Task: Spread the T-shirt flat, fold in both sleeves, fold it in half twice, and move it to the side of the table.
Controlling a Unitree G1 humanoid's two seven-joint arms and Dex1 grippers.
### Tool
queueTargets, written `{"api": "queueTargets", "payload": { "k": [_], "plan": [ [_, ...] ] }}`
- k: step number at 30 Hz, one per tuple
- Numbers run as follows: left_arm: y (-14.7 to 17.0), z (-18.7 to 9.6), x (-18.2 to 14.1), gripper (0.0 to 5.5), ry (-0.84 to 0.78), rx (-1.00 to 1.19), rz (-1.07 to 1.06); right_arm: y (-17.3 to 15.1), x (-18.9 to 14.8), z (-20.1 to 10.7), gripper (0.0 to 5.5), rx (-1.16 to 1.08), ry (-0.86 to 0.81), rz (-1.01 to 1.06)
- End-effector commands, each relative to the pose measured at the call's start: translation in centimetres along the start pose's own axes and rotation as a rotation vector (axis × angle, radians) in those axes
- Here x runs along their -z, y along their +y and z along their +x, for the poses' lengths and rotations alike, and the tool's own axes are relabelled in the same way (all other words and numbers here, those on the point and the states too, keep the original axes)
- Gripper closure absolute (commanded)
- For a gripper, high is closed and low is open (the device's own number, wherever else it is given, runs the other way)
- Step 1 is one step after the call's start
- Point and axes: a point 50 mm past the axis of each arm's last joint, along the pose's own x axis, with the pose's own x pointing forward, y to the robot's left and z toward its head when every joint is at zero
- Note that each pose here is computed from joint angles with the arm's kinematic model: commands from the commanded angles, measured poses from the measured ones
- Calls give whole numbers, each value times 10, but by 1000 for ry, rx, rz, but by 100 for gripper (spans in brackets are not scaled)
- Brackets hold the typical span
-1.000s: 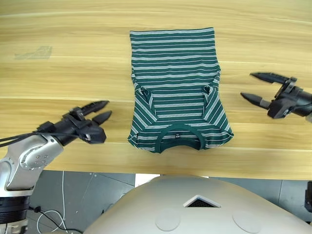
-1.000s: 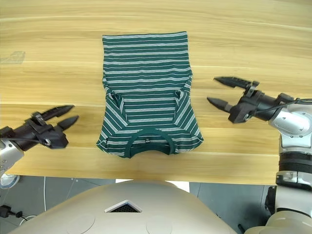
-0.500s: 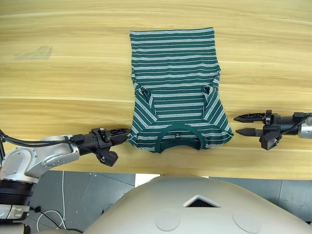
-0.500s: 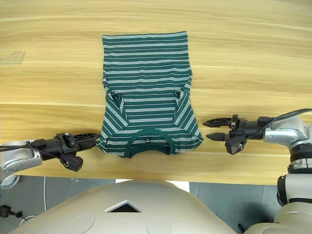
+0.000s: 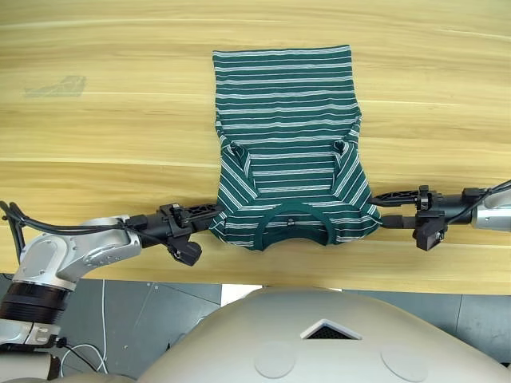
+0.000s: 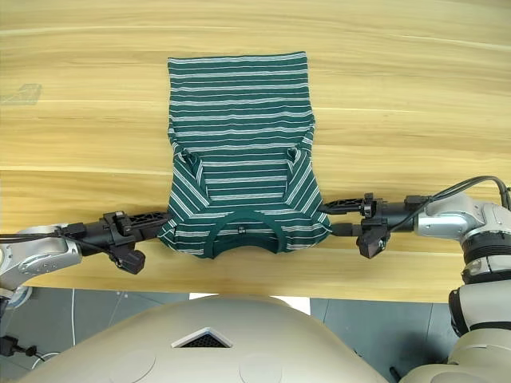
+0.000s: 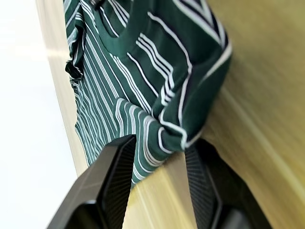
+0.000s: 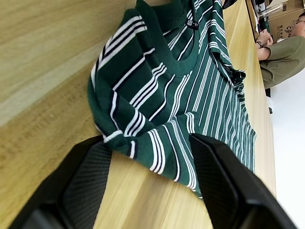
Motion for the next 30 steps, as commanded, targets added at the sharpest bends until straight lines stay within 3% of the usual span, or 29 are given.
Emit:
{"api": "queueTargets", "payload": {
  "k": [1, 9, 13, 18, 20, 26, 30],
  "plan": [
    [-11, 4, -2, 397, -12, 61, -9, 2, 2, 8, 316, -34, -7, 10],
    [-13, 5, 2, 544, -9, 72, -4, 6, 4, 12, 481, -10, 9, 67],
    [-14, 3, 3, 550, -6, 76, -5, 7, 6, 14, 547, -2, 21, 111],
    [-14, -1, 2, 550, 3, 66, -93, 10, 6, 17, 547, 17, 53, 268],
    [-7, -6, 4, 550, 24, 56, -160, 2, 5, 21, 547, 68, 56, 442],
    [25, -63, 27, 550, 217, 153, -588, -24, -15, 19, 547, 72, -116, 960],
    [33, -73, 10, 550, 161, 242, -761, -33, -33, 15, 547, 5, -210, 1158]
  ]
}}
